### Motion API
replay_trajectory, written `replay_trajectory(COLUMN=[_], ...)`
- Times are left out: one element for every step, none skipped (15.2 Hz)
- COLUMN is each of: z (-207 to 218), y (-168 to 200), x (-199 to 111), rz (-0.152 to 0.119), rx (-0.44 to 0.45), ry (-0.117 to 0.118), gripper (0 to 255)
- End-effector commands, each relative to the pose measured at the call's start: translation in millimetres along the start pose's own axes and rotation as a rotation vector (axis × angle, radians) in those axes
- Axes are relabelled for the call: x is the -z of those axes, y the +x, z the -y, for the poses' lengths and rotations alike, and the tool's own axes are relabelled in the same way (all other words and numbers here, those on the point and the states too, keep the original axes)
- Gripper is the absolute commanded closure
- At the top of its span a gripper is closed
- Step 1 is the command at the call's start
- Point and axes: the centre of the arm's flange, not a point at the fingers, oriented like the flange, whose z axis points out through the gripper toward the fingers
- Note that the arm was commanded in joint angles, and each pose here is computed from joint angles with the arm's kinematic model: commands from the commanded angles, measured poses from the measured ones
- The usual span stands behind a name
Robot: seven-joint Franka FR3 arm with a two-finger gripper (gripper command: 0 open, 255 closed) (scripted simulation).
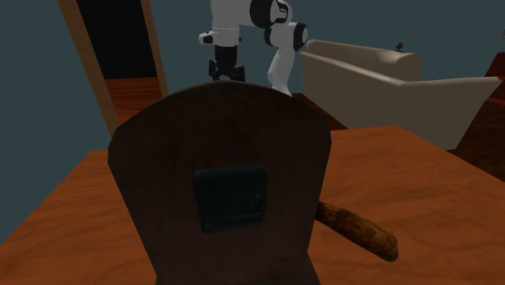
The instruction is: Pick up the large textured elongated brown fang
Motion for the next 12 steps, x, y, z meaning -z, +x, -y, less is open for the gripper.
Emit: replay_trajectory(z=[0, 7, 14, 21, 29, 36, 45, 53, 62, 71, 80, 89], y=[0, 10, 20, 30, 40, 49, 58, 67, 76, 84, 93, 101], x=[0, -3, -7, -10, -13, -16, -20, -23, -26, -29, -32, -35], rz=[0.0, -0.003, -0.006, -0.009, -0.012, -0.016, -0.019, -0.022, -0.025, -0.028, -0.031, -0.034], rx=[0.0, 0.029, 0.058, 0.088, 0.117, 0.146, 0.175, 0.205, 0.234, 0.263, 0.292, 0.322], ry=[0.0, 0.002, 0.003, 0.005, 0.007, 0.008, 0.01, 0.011, 0.013, 0.015, 0.016, 0.018], gripper=[0, 0, 0, 0, 0, 0, 0, 0, 0, 0, 0, 0])
